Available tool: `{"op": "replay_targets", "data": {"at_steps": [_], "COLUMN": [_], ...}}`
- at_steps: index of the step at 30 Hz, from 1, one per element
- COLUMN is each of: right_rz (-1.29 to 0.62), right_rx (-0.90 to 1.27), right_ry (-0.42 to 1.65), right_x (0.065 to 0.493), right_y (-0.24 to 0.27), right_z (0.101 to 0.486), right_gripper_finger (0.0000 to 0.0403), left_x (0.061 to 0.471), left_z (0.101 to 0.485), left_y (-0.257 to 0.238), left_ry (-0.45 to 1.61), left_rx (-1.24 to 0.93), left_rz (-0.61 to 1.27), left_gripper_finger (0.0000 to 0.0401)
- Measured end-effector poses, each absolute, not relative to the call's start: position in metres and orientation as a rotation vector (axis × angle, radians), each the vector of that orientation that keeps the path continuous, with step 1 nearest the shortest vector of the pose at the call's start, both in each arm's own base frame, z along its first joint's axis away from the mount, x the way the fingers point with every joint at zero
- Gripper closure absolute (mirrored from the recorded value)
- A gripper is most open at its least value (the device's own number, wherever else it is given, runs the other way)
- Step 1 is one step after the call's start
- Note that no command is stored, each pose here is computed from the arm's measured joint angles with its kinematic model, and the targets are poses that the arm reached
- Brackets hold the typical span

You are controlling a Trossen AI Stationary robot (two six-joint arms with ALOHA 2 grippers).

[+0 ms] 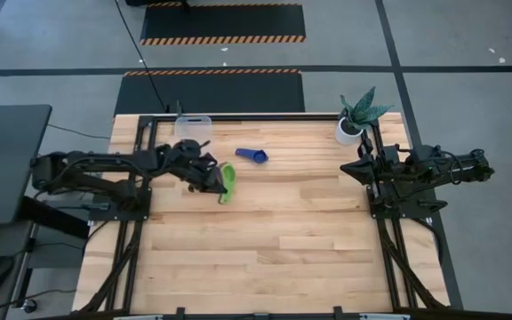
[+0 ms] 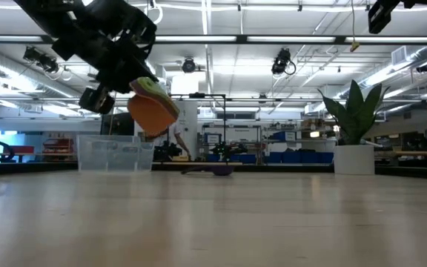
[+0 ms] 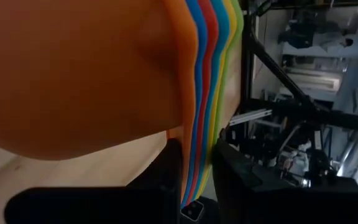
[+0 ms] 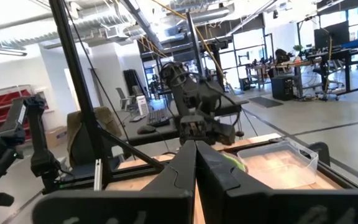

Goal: Nest measuring cups in basket
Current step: Stack the blue measuring cup on top of the green measuring cup

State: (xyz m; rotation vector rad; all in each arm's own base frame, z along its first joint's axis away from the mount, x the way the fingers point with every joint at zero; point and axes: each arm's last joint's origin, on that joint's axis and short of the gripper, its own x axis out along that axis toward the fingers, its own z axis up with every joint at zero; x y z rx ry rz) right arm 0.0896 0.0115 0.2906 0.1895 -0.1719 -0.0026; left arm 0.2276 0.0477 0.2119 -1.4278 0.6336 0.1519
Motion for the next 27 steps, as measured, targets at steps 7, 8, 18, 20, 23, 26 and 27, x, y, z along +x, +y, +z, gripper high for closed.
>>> {"op": "replay_targets", "data": {"at_steps": [7,8,18,20,23,26,27], "right_rz": [-0.001,-0.001,-0.001,-0.001,-0.001,-0.001,-0.001], "right_rx": [0.192,0.193,0.193,0.193,0.193,0.193,0.193], "right_ry": [-0.172,-0.172,-0.173,-0.173,-0.173,-0.173,-0.173], "right_x": [0.090,0.090,0.090,0.090,0.090,0.090,0.090], "right_y": [0.012,0.012,0.012,0.012,0.012,0.012,0.012], "right_z": [0.291,0.291,0.291,0.291,0.291,0.291,0.291], "right_gripper_finger": [0.0387,0.0387,0.0387,0.0387,0.0387,0.0387,0.0387], "left_x": [0.250,0.253,0.283,0.287,0.293,0.297,0.297], "left_z": [0.192,0.188,0.153,0.144,0.134,0.131,0.129], "left_y": [0.044,0.043,0.042,0.041,0.040,0.040,0.040], "left_ry": [0.658,0.672,0.690,0.709,0.720,0.709,0.717], "left_rx": [-1.385,-1.385,-1.408,-1.430,-1.468,-1.477,-1.479], "left_rz": [0.104,0.100,-0.055,-0.080,-0.115,-0.165,-0.170], "left_gripper_finger": [0.0339,0.0339,0.0339,0.0339,0.0339,0.0339,0.0339]}}
